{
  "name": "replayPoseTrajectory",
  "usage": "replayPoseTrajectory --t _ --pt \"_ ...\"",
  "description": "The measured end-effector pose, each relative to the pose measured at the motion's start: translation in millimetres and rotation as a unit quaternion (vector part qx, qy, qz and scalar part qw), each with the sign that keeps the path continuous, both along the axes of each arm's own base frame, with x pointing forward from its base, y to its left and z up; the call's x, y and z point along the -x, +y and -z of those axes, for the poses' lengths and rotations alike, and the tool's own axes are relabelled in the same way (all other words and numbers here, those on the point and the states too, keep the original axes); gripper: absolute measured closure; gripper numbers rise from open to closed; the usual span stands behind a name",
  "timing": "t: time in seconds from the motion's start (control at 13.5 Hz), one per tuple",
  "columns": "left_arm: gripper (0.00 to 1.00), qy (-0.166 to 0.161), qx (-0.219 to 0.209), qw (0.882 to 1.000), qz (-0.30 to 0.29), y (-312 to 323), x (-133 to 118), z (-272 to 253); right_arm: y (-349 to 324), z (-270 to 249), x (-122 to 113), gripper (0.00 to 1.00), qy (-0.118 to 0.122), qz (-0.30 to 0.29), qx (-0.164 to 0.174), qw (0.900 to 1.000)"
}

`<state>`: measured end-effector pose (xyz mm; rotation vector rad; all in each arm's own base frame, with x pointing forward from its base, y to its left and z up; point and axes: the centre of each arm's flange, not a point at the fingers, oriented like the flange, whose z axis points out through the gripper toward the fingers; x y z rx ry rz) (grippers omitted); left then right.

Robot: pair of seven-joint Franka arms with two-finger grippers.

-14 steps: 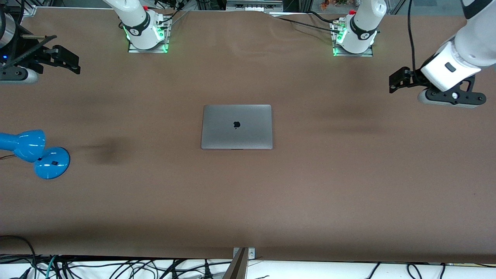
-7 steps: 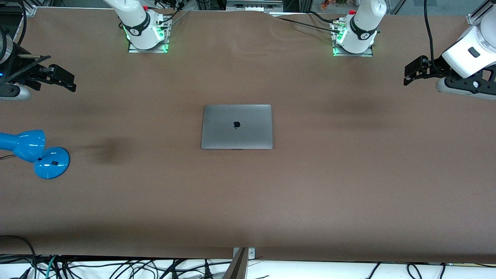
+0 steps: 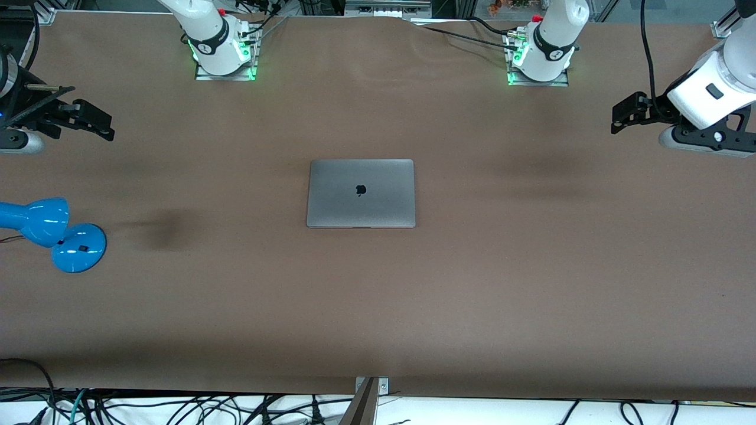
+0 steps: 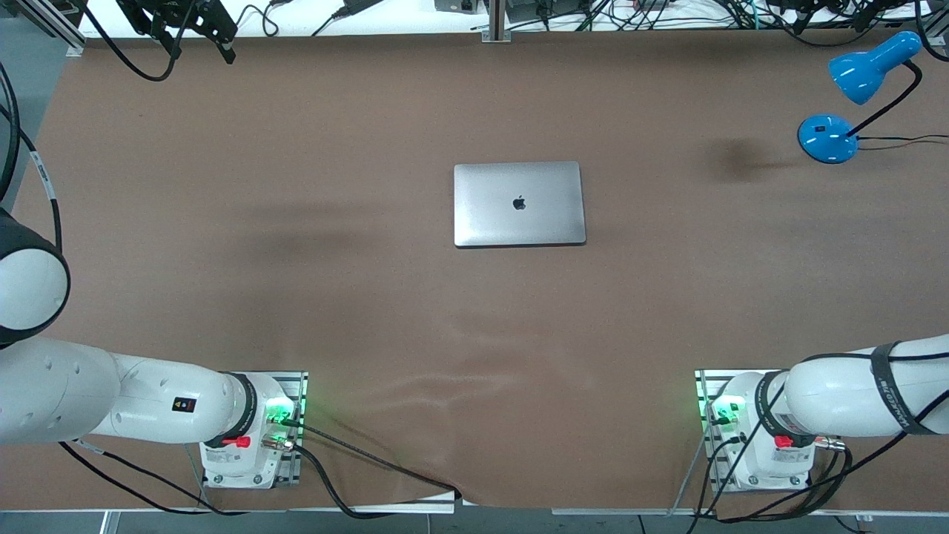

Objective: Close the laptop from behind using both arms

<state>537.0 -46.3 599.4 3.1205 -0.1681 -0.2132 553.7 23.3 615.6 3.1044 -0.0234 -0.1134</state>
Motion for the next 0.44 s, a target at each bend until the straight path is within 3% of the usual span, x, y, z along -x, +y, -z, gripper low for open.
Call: replayPoseTrajectory --t 0.44 --pt "0.00 0.004 -0.003 1.000 -0.014 -5.5 -1.7 4.5 1.3 4.8 0.1 0.00 0.004 -0.001 -0.001 1.000"
